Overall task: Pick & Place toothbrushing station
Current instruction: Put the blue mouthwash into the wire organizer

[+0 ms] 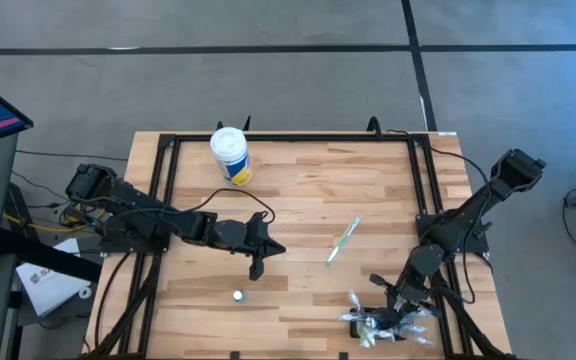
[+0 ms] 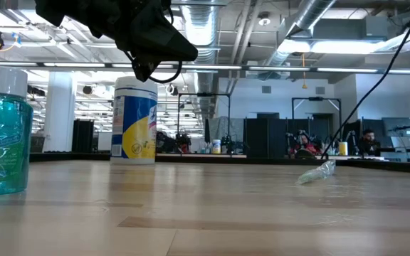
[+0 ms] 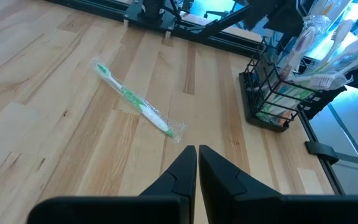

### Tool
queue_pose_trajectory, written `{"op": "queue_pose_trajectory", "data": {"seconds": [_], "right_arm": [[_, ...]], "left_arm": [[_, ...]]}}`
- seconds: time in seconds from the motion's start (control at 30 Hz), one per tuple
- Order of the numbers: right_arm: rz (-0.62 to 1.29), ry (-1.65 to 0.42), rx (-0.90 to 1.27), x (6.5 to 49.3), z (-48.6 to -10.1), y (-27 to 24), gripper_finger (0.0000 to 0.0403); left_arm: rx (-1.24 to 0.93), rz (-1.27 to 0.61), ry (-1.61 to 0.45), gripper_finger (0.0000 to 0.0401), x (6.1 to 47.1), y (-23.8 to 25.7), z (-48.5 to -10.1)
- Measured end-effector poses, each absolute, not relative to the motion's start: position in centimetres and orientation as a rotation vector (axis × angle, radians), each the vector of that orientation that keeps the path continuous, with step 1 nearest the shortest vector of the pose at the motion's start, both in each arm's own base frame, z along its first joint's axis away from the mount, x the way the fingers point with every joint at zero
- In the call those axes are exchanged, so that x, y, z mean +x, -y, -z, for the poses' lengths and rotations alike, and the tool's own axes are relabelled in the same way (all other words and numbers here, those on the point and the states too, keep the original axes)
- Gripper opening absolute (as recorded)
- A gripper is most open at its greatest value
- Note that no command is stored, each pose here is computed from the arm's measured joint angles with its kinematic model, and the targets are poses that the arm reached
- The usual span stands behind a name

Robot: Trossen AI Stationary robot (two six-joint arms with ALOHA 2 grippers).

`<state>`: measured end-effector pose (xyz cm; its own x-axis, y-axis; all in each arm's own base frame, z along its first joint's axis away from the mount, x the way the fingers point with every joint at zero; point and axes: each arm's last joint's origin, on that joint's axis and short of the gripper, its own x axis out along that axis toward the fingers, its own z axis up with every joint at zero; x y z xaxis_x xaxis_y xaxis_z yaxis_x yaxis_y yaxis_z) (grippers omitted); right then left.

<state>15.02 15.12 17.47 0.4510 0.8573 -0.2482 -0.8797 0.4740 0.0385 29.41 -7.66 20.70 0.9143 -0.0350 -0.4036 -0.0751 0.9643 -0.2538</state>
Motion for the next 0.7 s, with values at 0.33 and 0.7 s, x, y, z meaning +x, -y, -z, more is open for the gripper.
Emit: {"op": "queue_pose_trajectory", "data": {"seconds": [0.33, 0.7], "right_arm": [[-1.033, -0.167, -0.094, 14.3, -19.3, -14.3, 0.0058], [-0.996, -0.062, -0.08, 13.7, -21.2, -13.4, 0.0058]], "left_arm": [[-0.269, -0.021, -0.418, 0.0012, 29.4, 7.7, -20.7], [-0.269, -0.021, -0.418, 0.0012, 29.4, 7.7, -20.7]]}}
